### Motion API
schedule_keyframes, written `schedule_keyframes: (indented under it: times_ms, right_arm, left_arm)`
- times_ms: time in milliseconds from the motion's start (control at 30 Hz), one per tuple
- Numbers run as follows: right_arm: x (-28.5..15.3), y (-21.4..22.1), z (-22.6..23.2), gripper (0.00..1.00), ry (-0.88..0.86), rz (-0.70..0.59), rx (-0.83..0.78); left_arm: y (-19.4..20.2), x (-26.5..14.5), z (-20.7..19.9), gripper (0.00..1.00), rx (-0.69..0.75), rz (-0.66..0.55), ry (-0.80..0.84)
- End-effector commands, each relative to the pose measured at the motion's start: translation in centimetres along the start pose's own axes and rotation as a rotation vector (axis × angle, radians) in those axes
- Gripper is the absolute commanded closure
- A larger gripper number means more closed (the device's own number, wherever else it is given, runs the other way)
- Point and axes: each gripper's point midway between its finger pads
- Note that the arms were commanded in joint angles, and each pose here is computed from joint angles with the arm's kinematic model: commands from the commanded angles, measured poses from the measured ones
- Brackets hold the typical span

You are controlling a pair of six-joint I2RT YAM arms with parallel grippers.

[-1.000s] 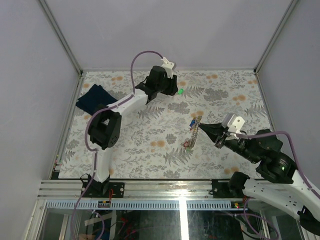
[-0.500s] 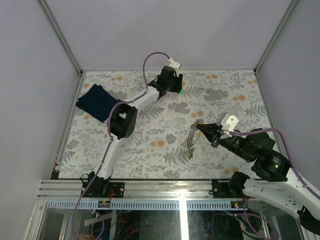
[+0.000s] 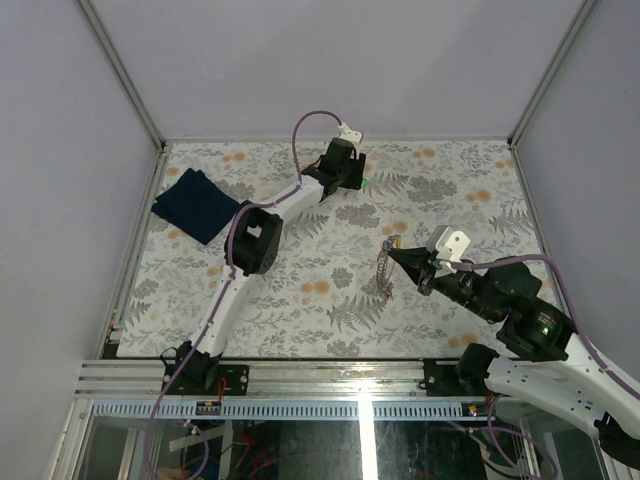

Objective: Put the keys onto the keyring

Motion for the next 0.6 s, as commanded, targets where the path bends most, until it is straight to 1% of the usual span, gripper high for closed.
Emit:
schedule_keyframes:
  times_ms: [0, 367, 567]
  right_arm:
    - [0.2, -3.0, 0.2, 1.00, -0.010, -0.112, 0.007]
    - [0.3, -2.7, 0.4, 1.00, -0.022, -0.111, 0.009]
    - [0.3, -2.7, 0.4, 1.00, -0.022, -0.111, 0.010]
  left_arm:
    - [-2.1, 0.4, -0.1, 0.51, -0.017, -0.061, -0.010]
    - [-0.8, 1.1, -0.4, 0.53, -0.016, -0.039, 0.001]
    - [-0.7, 1.5, -0.8, 0.55, -0.026, -0.042, 0.013]
Point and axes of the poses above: each gripper's point midway between its finger pads, its own x axis out along the fingers, its own z axis along the line the jaws close on, y = z × x, and after that the axes turned 9 degrees about x, right-handed
